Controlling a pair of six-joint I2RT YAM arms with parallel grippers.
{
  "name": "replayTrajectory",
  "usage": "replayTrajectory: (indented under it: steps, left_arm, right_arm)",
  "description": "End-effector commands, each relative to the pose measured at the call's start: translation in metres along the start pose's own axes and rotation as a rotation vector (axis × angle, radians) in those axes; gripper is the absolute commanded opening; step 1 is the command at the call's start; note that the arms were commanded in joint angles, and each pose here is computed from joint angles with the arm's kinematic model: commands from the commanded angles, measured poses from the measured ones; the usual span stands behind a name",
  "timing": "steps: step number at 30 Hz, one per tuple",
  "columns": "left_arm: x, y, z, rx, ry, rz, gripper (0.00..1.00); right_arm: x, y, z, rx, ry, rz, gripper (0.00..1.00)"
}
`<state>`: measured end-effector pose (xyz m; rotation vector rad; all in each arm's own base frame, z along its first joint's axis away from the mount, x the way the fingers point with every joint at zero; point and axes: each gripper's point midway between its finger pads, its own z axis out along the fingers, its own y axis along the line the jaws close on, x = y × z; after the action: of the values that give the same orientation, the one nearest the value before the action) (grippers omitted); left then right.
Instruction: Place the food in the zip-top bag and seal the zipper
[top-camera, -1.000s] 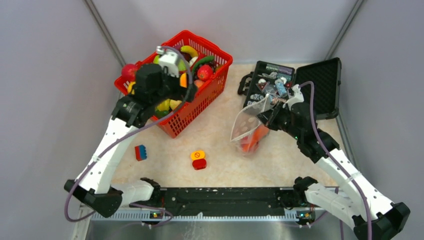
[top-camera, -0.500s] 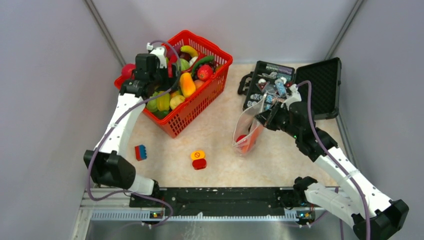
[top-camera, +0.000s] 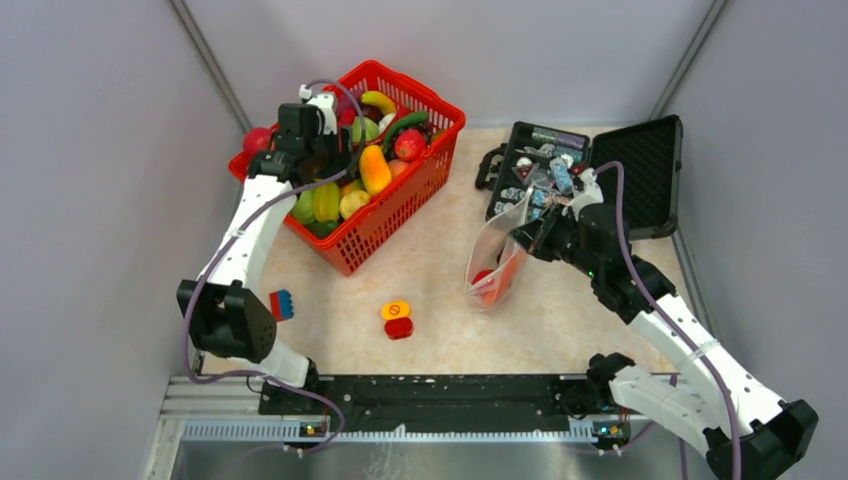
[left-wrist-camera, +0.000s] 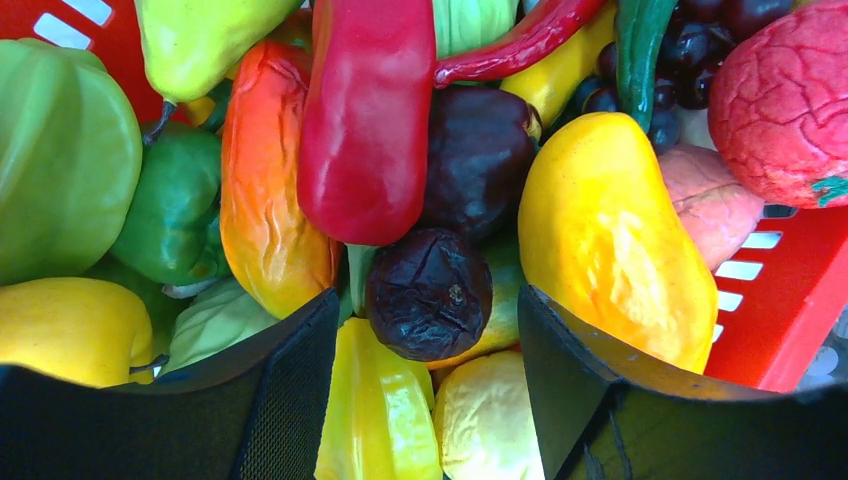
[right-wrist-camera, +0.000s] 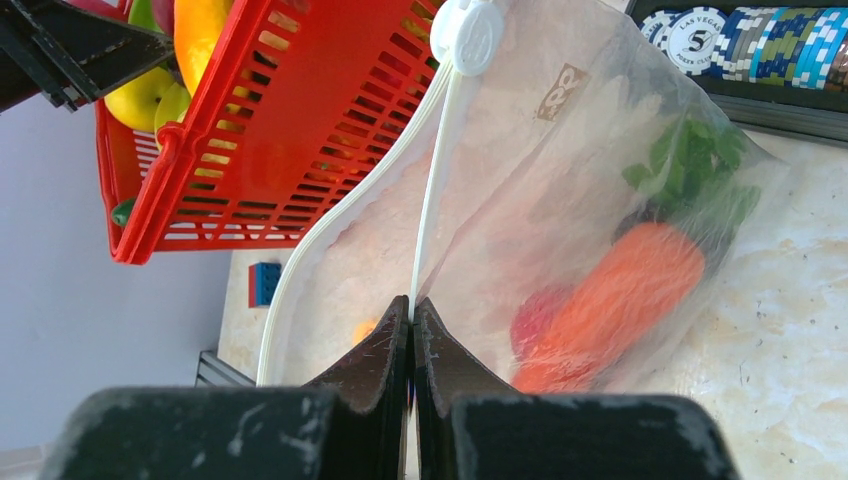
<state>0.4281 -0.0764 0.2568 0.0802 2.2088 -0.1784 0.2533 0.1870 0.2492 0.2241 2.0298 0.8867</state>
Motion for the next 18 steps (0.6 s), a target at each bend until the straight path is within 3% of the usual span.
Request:
replayTrajectory:
  steps: [1, 9, 18]
  left_arm:
    - [-0.006, 0.005, 0.002, -0.020, -0.020, 0.011, 0.66]
    - [0.002, 0.007, 0.013, -0.027, 0.013, 0.016, 0.59]
    - [0.016, 0.007, 0.019, -0.018, 0.069, 0.017, 0.58]
  right_arm:
    - [-0.020, 0.022, -0.006, -0.071, -0.057, 0.000, 0.00]
    - [-0.018, 0.024, -0.004, -0.080, -0.046, 0.001, 0.00]
    - [-0.018, 0.023, -0.003, -0.076, -0.046, 0.001, 0.00]
